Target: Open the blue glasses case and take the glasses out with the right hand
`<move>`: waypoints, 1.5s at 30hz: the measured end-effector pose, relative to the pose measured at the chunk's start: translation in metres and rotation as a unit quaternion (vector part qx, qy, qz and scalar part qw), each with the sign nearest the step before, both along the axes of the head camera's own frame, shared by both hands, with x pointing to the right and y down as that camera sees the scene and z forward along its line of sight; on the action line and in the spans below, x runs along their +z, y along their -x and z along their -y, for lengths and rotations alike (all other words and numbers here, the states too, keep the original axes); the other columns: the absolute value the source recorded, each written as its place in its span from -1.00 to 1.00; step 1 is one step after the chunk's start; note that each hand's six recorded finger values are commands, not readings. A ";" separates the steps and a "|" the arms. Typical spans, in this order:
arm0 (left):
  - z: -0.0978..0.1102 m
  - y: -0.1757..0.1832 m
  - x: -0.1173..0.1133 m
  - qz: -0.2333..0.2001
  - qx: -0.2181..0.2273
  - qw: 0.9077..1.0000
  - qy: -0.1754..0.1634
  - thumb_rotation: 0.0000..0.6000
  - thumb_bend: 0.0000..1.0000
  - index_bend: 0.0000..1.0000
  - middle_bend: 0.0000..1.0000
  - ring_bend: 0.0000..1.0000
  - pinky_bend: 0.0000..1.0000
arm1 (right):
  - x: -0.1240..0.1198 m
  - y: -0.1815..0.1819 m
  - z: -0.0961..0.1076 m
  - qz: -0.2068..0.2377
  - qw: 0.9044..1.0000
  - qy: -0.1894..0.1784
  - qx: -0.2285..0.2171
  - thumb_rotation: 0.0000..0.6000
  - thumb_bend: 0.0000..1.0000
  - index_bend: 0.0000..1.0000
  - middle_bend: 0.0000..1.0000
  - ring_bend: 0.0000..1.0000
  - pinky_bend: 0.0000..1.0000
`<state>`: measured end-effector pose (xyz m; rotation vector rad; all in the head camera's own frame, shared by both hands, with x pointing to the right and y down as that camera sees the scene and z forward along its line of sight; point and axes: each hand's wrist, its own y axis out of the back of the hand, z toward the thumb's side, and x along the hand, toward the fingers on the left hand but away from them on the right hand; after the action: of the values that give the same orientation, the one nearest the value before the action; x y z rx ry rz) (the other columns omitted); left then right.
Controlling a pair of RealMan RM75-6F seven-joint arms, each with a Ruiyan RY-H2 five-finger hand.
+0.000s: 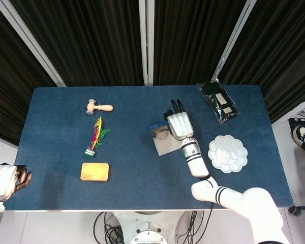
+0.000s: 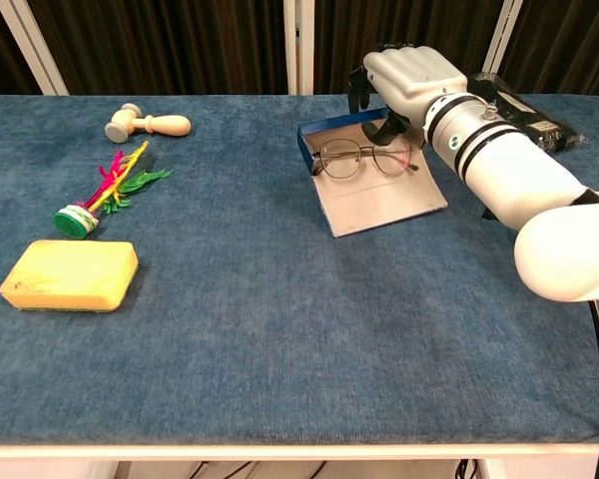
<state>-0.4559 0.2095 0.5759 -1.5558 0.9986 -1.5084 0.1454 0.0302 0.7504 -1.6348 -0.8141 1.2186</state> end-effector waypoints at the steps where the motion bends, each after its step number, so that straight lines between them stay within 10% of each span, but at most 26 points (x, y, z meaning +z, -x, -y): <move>1: 0.000 0.000 0.000 0.000 -0.001 1.000 0.000 1.00 -0.23 0.69 0.98 0.69 0.32 | 0.000 0.000 0.000 0.003 1.000 -0.001 0.001 1.00 -0.09 0.36 -0.29 -1.00 -1.00; 10: 0.000 0.000 0.000 0.000 0.000 1.000 0.000 1.00 -0.23 0.69 0.98 0.69 0.32 | 0.007 -0.003 0.002 -0.002 1.000 0.021 0.003 1.00 -0.14 0.27 -0.33 -1.00 -1.00; 15: 0.000 0.000 0.000 0.000 0.000 1.000 0.001 1.00 -0.23 0.69 0.98 0.69 0.32 | 0.015 -0.006 0.008 -0.023 0.998 0.060 -0.003 1.00 -0.50 -0.74 -0.54 -1.00 -1.00; 18: 0.000 0.000 0.000 0.000 0.000 1.000 0.001 1.00 -0.23 0.69 0.98 0.69 0.32 | 0.014 -0.009 0.012 -0.036 0.996 0.086 -0.013 1.00 -0.64 -1.00 -0.62 -1.00 -1.00; 24: 0.000 0.000 0.000 0.001 -0.001 1.000 0.001 1.00 -0.23 0.69 0.98 0.69 0.32 | -0.008 -0.004 0.011 -0.017 0.994 0.104 -0.035 1.00 -0.65 -0.94 -0.58 -1.00 -1.00; 31: 0.000 -0.001 0.000 0.001 -0.001 1.000 0.001 1.00 -0.23 0.69 0.98 0.69 0.32 | -0.030 -0.003 -0.019 0.025 0.988 0.131 -0.077 1.00 -0.44 -0.32 -0.50 -1.00 -1.00; 45: 0.000 0.000 0.000 0.001 0.000 1.000 0.001 1.00 -0.23 0.69 0.98 0.69 0.32 | -0.010 -0.011 -0.054 0.002 0.983 0.150 -0.102 1.00 -0.39 -0.12 -0.51 -1.00 -1.00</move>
<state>-0.4555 0.2098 0.5757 -1.5553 0.9977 -1.5107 0.1561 0.0843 0.7403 -1.9109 -0.4655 1.2352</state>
